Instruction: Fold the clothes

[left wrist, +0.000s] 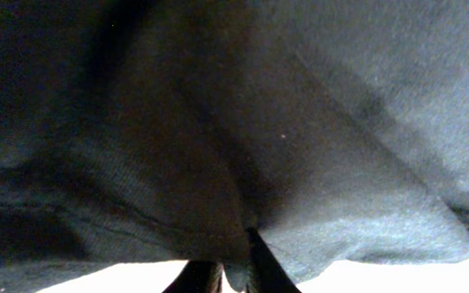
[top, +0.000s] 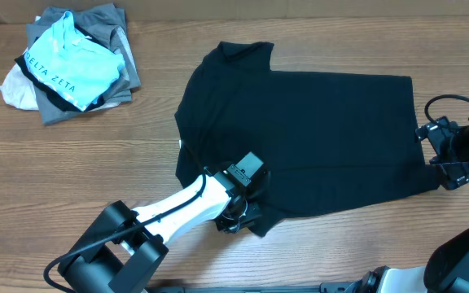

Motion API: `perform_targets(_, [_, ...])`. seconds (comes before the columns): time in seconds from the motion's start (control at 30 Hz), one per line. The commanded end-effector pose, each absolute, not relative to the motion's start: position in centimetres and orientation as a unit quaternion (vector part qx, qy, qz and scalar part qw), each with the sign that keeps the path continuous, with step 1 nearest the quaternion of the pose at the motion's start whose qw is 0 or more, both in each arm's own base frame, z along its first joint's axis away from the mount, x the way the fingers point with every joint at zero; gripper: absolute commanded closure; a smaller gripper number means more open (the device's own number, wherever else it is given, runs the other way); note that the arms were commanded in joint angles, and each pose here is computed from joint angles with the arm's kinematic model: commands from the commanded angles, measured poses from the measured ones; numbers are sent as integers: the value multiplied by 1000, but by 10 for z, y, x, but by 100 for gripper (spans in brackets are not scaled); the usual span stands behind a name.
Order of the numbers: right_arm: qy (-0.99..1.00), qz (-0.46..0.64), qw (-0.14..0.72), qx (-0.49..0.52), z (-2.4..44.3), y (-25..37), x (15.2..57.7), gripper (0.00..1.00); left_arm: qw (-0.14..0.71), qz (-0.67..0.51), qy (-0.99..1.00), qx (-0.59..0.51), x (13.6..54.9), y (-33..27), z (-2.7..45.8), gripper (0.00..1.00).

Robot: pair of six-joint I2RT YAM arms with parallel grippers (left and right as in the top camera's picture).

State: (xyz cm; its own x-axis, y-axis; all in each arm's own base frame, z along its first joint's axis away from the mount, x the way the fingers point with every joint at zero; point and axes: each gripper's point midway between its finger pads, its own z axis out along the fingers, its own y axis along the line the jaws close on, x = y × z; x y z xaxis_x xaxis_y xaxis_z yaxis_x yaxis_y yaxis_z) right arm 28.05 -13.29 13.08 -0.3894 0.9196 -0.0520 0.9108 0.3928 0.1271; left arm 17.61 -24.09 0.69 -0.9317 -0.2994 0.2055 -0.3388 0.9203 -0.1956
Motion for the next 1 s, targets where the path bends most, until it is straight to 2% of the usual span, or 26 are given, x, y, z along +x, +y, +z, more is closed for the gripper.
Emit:
perform_targets(0.0, [818, 36, 65, 570, 131, -142, 280, 4, 95, 109, -975, 169, 174, -235, 2, 95])
perform_targets(0.3, [814, 37, 75, 575, 120, -155, 291, 3, 95, 139, -978, 125, 180, -248, 14, 96])
perform_targets(0.63, [819, 52, 44, 570, 98, -148, 299, 4, 29, 160, -983, 80, 224, -269, 75, 96])
perform_targets(0.97, [844, 56, 35, 532, 79, -130, 318, 5, -15, 135, -987, 86, 256, -241, 76, 96])
